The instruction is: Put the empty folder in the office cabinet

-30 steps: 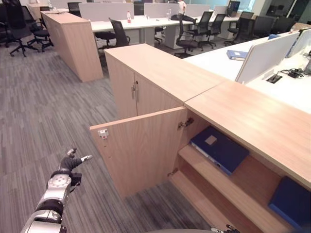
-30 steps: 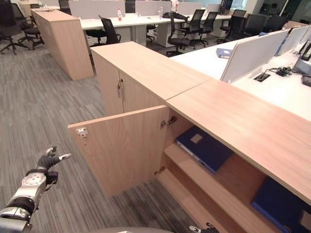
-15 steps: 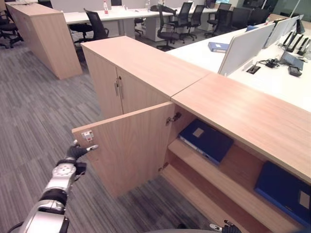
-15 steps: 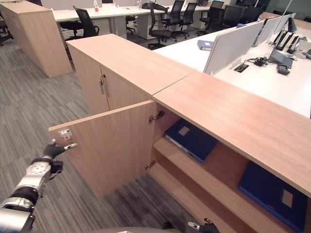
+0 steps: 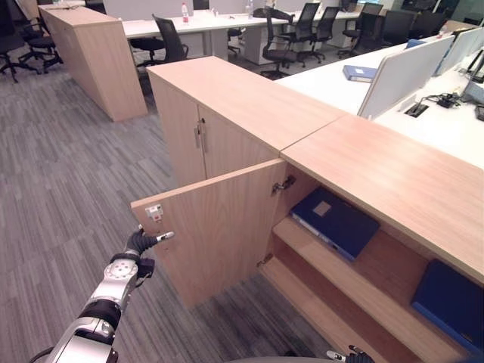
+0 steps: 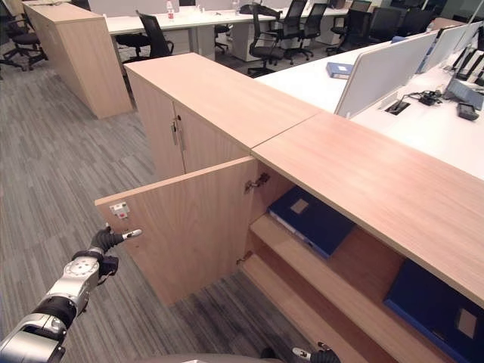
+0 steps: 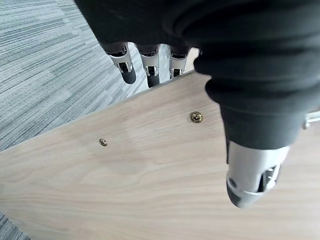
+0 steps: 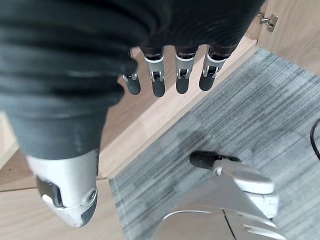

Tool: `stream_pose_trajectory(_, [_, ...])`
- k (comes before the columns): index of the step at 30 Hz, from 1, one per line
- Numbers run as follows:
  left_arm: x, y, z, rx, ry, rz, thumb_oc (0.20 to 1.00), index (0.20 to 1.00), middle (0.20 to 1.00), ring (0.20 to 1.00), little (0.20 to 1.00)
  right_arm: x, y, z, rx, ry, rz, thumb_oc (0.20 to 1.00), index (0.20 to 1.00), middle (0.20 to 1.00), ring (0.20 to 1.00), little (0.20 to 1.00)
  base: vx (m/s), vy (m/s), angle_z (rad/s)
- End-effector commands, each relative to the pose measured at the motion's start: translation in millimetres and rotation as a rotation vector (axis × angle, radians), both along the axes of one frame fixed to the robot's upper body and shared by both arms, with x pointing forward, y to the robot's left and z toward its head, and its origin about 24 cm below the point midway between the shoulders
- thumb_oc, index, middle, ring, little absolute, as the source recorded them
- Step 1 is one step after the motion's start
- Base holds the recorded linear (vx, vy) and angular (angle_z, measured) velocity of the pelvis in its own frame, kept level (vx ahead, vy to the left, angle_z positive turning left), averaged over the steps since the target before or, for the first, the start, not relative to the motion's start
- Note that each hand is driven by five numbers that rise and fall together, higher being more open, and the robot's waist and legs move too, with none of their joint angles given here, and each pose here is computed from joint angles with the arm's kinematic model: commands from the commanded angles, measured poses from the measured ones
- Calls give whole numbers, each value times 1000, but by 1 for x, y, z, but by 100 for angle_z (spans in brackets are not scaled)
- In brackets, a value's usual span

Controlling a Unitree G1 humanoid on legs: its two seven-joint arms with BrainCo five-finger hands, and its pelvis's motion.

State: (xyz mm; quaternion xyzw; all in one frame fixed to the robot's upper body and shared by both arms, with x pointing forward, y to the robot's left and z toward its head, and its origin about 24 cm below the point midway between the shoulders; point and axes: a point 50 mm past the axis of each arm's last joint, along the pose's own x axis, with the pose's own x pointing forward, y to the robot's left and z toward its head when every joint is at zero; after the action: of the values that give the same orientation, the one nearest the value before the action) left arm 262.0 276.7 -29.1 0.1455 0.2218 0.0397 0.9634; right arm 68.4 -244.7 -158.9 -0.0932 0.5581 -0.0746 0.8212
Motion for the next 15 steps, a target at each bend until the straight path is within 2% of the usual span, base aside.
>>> stream_pose_trajectory(1, [28, -87, 22, -69, -132, -428, 1000, 1000, 1000, 1000, 1000, 37, -10, 11, -41, -86, 58, 1000, 1000, 1000, 1000, 1000, 0, 0, 0])
stream_pose_trajectory(5, [-22, -90, 1, -58, -3, -623, 1000, 1000, 1000, 1000, 1000, 48, -13, 16, -40, -123, 62, 1000, 1000, 1000, 1000, 1000, -109, -6, -1])
stream_pose_trajectory(8, [-31, -86, 4, -57, 9, -666, 1000, 1000, 1000, 1000, 1000, 57, -13, 18, -47, -139, 87, 1000, 1000, 1000, 1000, 1000, -151, -50, -18])
stream_pose_trajectory(10, [-41, -81, 10, -30, 22, -733, 1000, 1000, 1000, 1000, 1000, 68, -7, 21, -43, -170, 129, 1000, 1000, 1000, 1000, 1000, -201, -21, -78])
stream_pose_trajectory(15, [-50, -70, 19, 4, 33, -773, 1000, 1000, 1000, 1000, 1000, 79, -3, 23, -48, -183, 183, 1000, 1000, 1000, 1000, 1000, -69, -27, -76])
